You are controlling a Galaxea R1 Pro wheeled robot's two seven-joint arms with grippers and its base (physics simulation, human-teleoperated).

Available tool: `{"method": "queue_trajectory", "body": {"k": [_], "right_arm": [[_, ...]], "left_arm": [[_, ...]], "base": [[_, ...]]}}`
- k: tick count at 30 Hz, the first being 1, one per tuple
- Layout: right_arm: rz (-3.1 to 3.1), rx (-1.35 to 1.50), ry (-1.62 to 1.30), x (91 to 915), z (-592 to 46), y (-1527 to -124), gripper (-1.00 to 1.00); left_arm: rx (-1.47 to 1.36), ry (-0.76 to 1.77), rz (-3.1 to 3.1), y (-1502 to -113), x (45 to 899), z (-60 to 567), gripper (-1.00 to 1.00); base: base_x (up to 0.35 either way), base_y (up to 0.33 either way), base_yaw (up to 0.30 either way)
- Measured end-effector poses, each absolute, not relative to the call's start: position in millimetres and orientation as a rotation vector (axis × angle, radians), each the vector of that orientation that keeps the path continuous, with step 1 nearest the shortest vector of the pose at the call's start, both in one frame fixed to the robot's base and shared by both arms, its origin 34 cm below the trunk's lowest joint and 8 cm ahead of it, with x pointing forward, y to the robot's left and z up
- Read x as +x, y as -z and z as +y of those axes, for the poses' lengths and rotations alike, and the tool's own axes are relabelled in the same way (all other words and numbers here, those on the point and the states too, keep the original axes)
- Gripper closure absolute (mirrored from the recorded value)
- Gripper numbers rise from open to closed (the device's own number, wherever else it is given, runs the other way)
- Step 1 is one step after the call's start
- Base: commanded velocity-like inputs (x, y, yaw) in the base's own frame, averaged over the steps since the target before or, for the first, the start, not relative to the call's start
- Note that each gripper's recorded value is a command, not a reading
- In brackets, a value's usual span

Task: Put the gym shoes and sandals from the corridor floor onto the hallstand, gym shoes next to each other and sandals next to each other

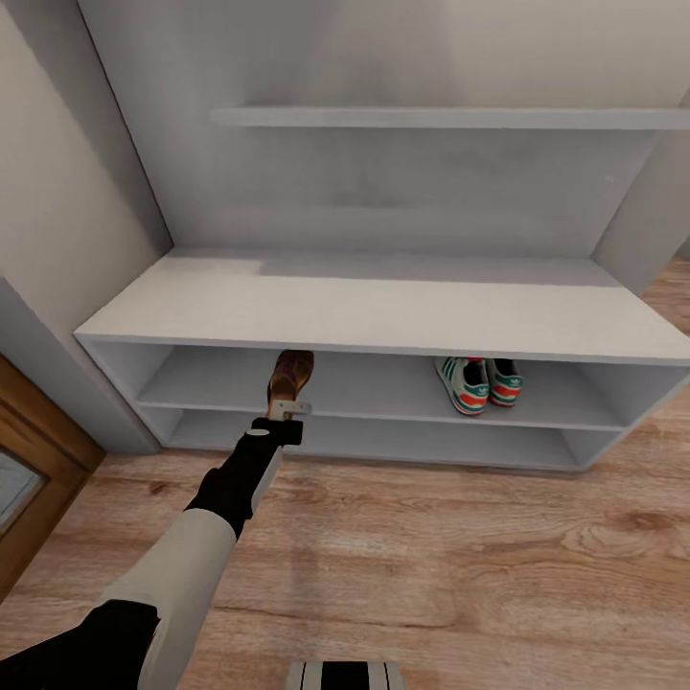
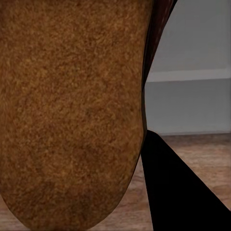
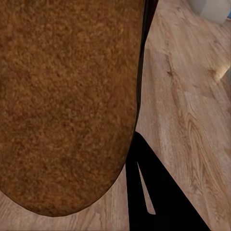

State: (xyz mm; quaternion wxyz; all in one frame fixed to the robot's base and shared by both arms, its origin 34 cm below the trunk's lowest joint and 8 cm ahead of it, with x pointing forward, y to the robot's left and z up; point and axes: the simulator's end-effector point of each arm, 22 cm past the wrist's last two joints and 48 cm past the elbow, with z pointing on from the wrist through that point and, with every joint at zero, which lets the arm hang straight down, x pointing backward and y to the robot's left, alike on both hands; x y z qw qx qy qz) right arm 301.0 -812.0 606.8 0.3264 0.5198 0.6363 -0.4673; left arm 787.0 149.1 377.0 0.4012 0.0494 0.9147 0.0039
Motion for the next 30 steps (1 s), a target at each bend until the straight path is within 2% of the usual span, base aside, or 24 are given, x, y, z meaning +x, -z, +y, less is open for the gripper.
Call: {"method": "queue_trajectory", "body": {"k": [10, 30], "right_arm": [[1.667, 1.362, 1.224, 300.9, -812.0, -607.1, 1.00], [1.667, 1.362, 1.223, 301.1, -812.0, -607.0, 1.00]], "left_arm": [[0.129, -0.010, 2.312, -377.1, 786.8, 148.2, 1.00], [0.134, -0.010, 2.313, -376.6, 786.3, 147.1, 1.00]], "base": [[0.092, -0.028, 0.000], [0.207, -0.209, 0.000]]}}
